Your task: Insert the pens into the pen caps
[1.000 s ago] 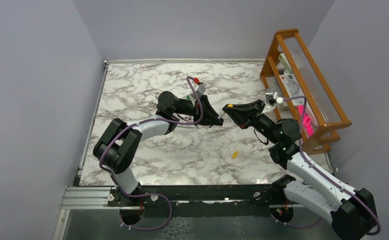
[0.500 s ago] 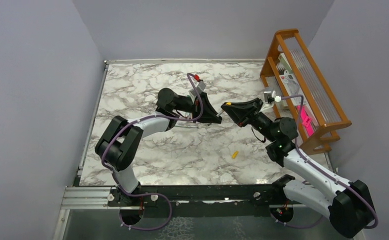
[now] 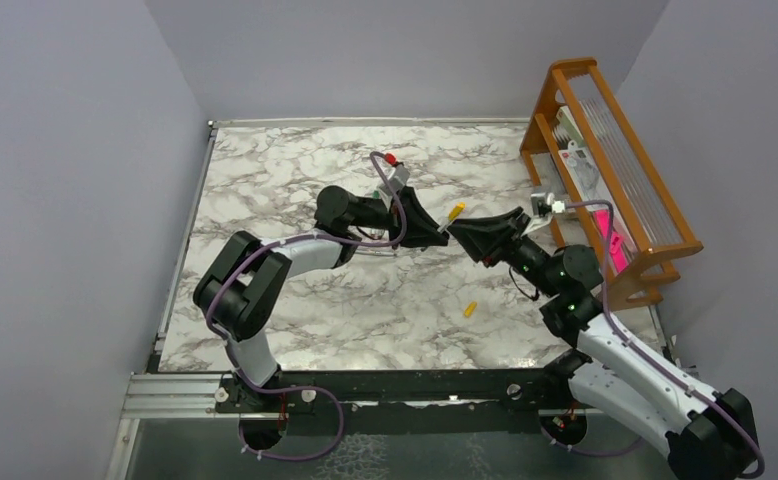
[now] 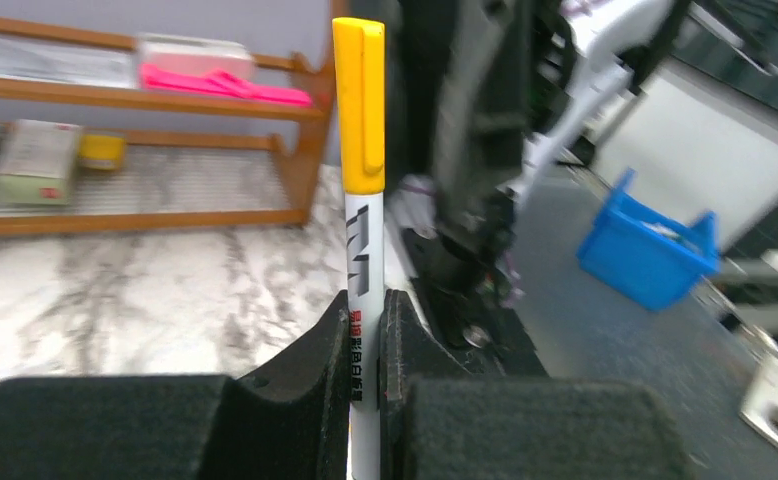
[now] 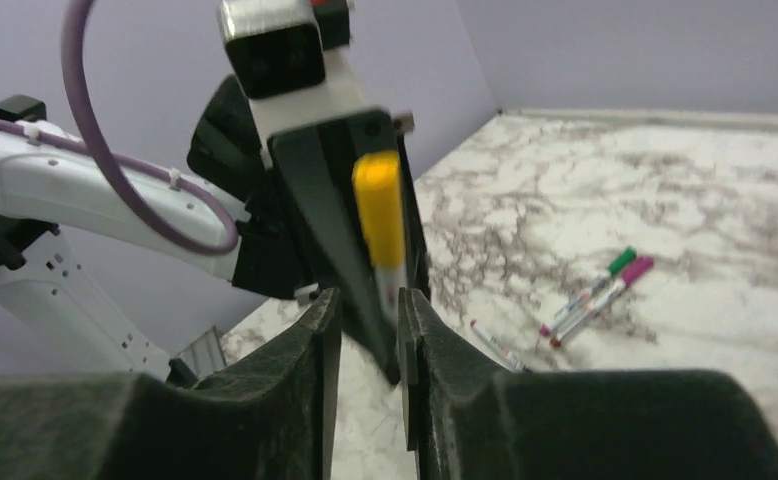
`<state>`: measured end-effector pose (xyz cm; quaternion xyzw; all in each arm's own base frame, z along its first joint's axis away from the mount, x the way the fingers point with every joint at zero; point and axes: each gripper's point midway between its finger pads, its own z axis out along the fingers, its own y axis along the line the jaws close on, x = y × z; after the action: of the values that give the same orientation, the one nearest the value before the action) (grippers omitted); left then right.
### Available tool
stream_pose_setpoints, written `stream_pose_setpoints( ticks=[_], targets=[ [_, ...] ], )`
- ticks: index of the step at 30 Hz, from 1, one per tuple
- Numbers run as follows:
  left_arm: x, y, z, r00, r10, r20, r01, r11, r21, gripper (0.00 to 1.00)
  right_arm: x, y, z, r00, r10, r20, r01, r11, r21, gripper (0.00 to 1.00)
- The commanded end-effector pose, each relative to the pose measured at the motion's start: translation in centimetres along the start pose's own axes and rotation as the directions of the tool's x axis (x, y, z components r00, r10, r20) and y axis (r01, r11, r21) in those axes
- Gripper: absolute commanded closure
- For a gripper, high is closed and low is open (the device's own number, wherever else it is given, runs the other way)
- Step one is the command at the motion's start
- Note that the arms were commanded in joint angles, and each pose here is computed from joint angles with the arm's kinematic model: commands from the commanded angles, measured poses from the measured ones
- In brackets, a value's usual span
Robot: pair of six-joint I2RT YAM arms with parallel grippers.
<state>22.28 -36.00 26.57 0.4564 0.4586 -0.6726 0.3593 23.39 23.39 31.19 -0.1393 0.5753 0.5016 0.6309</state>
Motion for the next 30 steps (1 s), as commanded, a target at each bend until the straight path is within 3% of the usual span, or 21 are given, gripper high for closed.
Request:
stream_pose_setpoints(
  ticks=[1,4,7,13,20,23,30],
  targets=[
    [-2.0,5.9,-2.3,0.977,0.119,0.177,-0.063,0.955,-0.291,1.0,3.8,-3.0,-2.8,0.992,0.061,-0.111,-0.037,0.977,0.208,0.7],
    [0.8,10.8,-5.1,0.985,0.067,0.157,0.013,0.887,-0.462,1.0,1.7,-4.1,-3.8,0.999,-0.017,-0.03,0.025,0.959,0.283,0.64],
    [3.0,15.2,-8.2,0.982,0.008,0.187,0.116,0.76,-0.639,1.0,3.1,-4.7,-4.3,0.997,-0.007,-0.078,0.03,0.952,0.305,0.63],
    [6.9,20.4,-13.9,0.983,-0.074,0.17,0.185,0.419,-0.889,1.0,7.9,-5.1,-5.5,0.979,0.087,-0.182,-0.032,0.957,0.288,0.63],
    [8.5,22.2,-20.3,0.975,-0.148,0.166,0.167,-0.005,-0.986,1.0,9.1,-5.6,-5.9,0.974,0.101,-0.204,-0.036,0.953,0.301,0.63],
    [9.6,22.5,-21.2,0.962,-0.228,0.148,0.13,-0.092,-0.987,1.0,9.5,-5.8,-5.9,0.971,0.106,-0.214,-0.038,0.953,0.302,0.63],
    [11.9,22.4,-20.4,0.934,-0.336,0.123,0.074,-0.155,-0.985,1.0,10.0,-5.8,-5.9,0.969,0.116,-0.217,-0.048,0.954,0.296,0.63]
  ],
)
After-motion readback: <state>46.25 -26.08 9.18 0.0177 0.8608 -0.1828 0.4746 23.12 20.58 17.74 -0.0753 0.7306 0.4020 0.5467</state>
